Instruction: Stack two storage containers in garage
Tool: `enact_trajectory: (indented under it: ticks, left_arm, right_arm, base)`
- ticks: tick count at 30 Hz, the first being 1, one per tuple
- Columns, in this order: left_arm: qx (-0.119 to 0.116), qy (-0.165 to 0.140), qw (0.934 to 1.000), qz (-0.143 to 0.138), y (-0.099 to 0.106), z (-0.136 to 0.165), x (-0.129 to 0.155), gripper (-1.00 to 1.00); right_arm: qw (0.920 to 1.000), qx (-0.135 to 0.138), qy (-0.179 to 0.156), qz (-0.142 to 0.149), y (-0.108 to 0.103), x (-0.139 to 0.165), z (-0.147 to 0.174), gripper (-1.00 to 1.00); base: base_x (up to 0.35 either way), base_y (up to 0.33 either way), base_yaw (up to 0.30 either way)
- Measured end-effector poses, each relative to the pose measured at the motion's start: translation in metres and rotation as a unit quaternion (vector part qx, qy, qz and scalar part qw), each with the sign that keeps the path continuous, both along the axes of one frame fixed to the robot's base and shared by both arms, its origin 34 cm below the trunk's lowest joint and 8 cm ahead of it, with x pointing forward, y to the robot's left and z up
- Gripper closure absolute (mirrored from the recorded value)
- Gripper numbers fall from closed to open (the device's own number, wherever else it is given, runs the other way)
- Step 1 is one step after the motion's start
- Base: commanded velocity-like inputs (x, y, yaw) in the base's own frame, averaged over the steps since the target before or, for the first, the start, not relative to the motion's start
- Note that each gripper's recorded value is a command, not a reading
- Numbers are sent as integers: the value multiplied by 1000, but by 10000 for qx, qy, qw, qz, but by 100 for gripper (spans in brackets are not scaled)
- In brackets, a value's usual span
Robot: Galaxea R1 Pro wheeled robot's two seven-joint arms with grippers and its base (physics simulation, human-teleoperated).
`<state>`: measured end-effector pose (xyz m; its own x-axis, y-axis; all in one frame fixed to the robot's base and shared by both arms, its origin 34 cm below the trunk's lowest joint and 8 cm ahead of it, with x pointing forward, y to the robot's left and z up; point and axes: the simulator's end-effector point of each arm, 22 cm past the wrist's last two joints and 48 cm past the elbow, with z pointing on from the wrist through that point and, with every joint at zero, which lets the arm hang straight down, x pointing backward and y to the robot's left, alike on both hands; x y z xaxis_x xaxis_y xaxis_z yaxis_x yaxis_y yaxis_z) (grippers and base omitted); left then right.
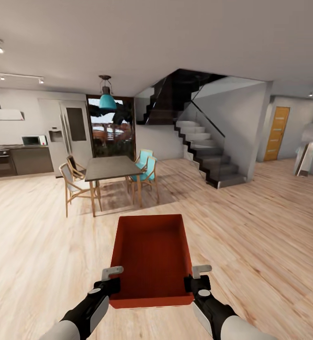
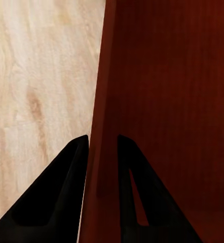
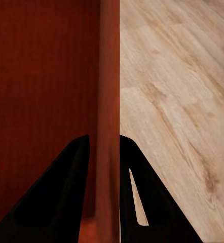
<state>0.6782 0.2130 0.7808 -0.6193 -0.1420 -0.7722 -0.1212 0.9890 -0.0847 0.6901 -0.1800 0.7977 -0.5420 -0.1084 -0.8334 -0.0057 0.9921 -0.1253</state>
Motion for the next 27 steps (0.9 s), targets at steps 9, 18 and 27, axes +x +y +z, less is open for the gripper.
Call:
enact_trajectory:
  ticks: [9, 18, 27]
  left_arm:
    - [0, 0, 10000, 0, 0, 0, 0, 100]
    - [0, 0, 10000, 0, 0, 0, 0, 100]
    - [0, 0, 10000, 0, 0, 0, 0, 100]
  right_arm:
    - [10000, 1, 0, 0, 0, 0, 0, 100]
    - [10000, 0, 0, 0, 0, 0, 0, 100]
    - [10000, 0, 0, 0, 0, 0, 0, 100]
  base:
    - [323, 0, -286]
    - [323, 0, -286]
    - [323, 0, -286]
